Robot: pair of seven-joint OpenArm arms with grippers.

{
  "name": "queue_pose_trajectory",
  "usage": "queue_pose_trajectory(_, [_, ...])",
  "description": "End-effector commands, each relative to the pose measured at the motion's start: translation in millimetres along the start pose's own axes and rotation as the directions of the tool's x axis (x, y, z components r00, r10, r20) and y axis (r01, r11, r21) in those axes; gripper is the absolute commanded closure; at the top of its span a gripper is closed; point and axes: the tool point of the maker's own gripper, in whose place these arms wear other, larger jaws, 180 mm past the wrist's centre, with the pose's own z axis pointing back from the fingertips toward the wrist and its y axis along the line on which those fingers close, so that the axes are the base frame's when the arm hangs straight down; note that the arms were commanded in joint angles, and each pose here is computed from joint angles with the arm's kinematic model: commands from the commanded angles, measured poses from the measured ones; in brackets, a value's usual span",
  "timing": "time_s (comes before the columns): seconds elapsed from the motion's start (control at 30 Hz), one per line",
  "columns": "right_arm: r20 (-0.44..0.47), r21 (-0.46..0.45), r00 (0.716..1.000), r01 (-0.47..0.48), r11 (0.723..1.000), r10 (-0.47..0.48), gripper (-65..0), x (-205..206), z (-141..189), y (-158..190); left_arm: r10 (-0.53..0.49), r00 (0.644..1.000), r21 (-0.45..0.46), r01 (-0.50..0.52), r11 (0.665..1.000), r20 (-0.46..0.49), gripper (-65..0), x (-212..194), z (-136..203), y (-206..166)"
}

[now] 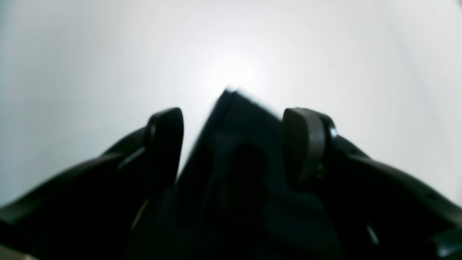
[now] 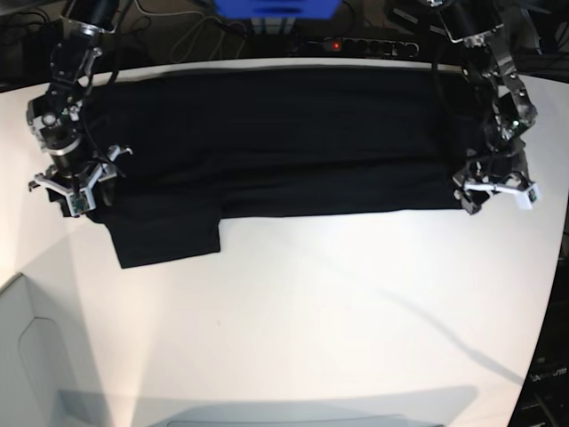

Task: Fold the T-shirt properly
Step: 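Grasp the hem corners and fold them up toward the collar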

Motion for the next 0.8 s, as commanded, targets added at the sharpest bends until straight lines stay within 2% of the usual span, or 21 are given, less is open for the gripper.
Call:
queue_pose_trajectory(0.0, [0.049, -0.008, 0.998, -0.024, 1.0, 0.025, -33.6, 15, 3, -7, -0.013, 0.999, -0.005, 0.013, 1.0, 0.044, -41.2, 15, 2, -1])
queue_pose_trajectory(0.13, [0.051, -0.008, 0.998, -0.023, 1.0, 0.024, -33.6, 16, 3, -7, -0.004, 0.999, -0.01, 0.004, 1.0, 0.049, -39.1, 19, -1, -3])
queue_pose_trajectory(0.33, [0.052, -0.009, 0.998, -0.023, 1.0, 0.024, -33.6, 16, 2, -8, 0.016, 1.0, 0.006, -0.016, 1.0, 0.013, -22.8, 7, -9, 4])
queue_pose_trajectory(0.6, [0.071, -0.016, 0.997, -0.026, 1.0, 0.027, -33.6, 25, 0, -10, -0.017, 1.0, -0.018, 0.017, 1.0, -0.024, -19.6, -6, -11, -7])
queue_pose_trajectory(0.7, [0.072, -0.018, 0.997, -0.025, 1.0, 0.026, -33.6, 26, 0, -11, -0.016, 1.0, -0.02, 0.015, 1.0, -0.025, -10.7, -7, -11, -8])
queue_pose_trajectory(0.77, [0.087, -0.029, 0.996, -0.023, 0.999, 0.026, -33.6, 32, -1, -15, -0.013, 1.0, -0.02, 0.013, 1.0, -0.023, -2.3, -6, -11, -8])
